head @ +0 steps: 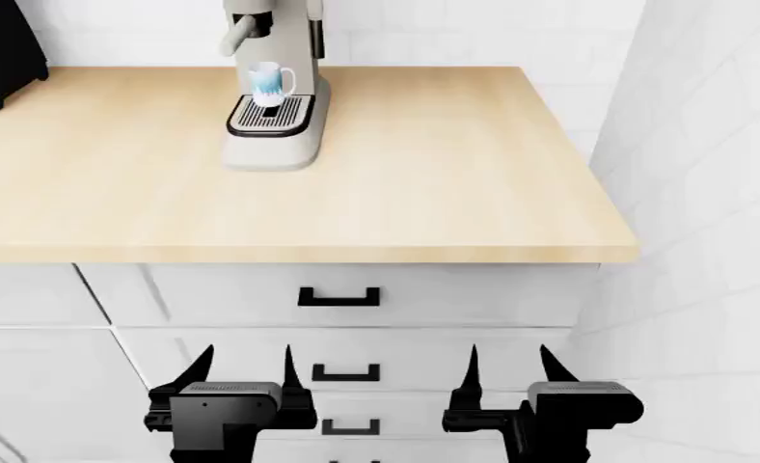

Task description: Press the button on the coffee machine to serve coffee.

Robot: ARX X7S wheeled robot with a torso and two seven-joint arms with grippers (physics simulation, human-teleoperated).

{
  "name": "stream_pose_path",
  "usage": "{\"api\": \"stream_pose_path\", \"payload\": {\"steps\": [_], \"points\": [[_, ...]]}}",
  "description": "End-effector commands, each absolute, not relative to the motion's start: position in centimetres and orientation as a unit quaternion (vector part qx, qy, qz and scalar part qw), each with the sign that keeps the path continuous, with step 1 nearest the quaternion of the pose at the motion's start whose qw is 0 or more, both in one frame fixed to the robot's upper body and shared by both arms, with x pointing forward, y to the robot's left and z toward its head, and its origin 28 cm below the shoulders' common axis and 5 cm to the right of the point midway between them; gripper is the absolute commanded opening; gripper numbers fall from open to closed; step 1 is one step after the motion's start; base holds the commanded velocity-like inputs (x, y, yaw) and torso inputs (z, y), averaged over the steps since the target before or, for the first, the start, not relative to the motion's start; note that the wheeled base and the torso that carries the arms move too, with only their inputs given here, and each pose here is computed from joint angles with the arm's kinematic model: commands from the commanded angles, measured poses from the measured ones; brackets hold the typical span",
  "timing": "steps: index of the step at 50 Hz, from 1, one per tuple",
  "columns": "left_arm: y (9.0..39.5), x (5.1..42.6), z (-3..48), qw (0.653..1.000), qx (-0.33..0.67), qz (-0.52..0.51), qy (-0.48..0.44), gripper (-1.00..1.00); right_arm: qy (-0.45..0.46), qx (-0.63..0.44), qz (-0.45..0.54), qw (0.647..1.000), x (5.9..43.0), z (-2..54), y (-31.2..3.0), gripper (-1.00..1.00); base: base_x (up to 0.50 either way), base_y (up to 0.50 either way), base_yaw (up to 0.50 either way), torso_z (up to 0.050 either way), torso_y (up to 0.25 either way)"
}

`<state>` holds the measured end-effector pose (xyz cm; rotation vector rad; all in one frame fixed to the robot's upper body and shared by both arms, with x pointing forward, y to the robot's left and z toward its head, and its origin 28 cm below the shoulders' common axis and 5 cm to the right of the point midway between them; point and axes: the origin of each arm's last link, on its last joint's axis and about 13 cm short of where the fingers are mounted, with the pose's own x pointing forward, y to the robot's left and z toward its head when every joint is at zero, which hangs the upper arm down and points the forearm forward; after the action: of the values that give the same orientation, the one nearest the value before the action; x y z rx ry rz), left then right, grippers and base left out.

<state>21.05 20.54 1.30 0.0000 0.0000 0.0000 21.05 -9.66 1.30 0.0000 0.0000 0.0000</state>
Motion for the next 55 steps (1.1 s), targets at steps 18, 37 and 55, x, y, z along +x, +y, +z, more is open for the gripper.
{"api": "stream_pose_path", "payload": {"steps": [18, 37, 55], "points": [[20.7, 21.0, 1.4, 1.0, -0.004, -0.001, -0.001, 1.0, 0.006, 0.004, 0.002, 1.0, 21.0, 1.2, -9.6, 1.0, 0.0, 0.0, 0.0, 0.0, 0.0], [21.5, 20.7, 1.1, 1.0, 0.0, 0.005, 0.003, 1.0, 0.006, -0.005, 0.003, 1.0, 21.1, 1.2, -9.6, 1.0, 0.05, 0.34, 0.0, 0.0, 0.0], [21.3, 20.8, 1.0, 1.0, 0.011, 0.006, 0.002, 1.0, -0.003, -0.005, -0.004, 1.0, 21.1, 1.3, -9.7, 1.0, 0.06, 0.5, 0.0, 0.0, 0.0]]}}
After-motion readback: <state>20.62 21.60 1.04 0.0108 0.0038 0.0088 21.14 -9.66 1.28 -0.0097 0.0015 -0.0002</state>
